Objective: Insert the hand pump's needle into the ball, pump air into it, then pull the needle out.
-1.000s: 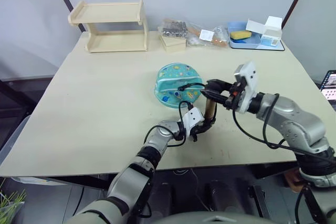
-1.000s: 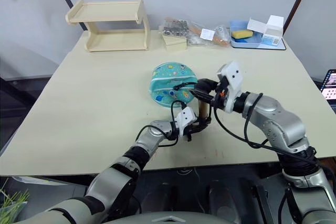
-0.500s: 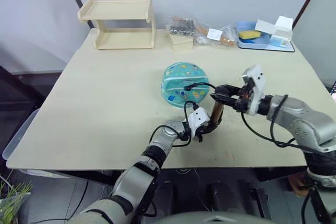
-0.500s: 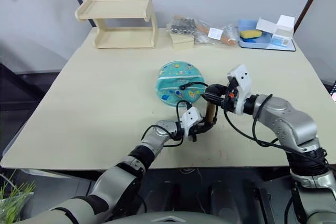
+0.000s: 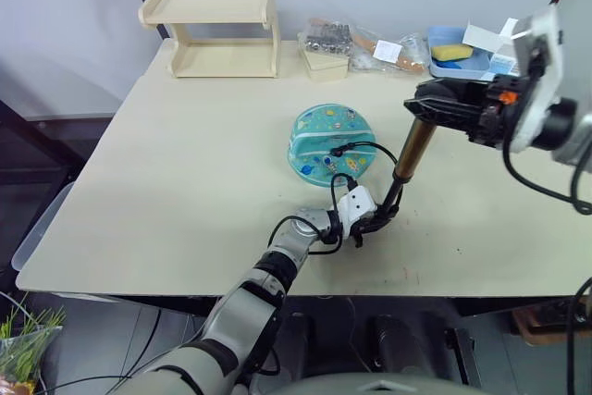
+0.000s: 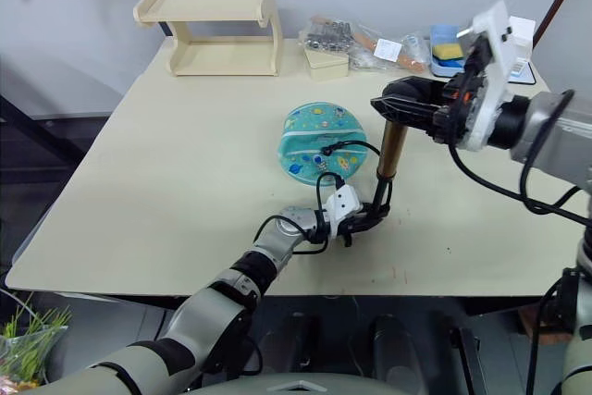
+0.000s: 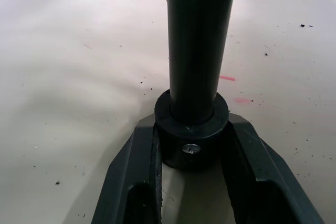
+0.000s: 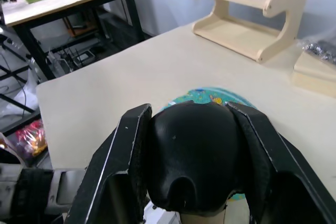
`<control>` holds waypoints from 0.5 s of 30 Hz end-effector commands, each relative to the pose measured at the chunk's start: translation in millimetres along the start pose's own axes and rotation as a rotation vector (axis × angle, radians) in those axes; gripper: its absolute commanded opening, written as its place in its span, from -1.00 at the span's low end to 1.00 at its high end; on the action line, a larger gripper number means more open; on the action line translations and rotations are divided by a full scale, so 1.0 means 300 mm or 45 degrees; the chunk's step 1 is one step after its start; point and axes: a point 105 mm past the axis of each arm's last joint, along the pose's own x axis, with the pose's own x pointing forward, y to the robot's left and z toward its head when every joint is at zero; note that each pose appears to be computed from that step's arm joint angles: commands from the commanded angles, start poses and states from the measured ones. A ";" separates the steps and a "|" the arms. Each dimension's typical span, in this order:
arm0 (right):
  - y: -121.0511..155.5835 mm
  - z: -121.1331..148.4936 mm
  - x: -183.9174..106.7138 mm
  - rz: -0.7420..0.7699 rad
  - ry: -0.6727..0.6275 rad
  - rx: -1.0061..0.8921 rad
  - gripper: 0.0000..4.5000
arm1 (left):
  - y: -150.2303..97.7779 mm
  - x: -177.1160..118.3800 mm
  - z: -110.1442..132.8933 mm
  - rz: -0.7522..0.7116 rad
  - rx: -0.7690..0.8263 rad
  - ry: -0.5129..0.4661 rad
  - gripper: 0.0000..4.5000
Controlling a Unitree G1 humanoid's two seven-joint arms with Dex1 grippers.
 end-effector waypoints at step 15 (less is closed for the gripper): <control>-0.061 -0.472 0.114 -0.101 0.293 0.148 -0.24 | -0.078 0.003 -0.134 -0.077 -0.090 0.193 -0.54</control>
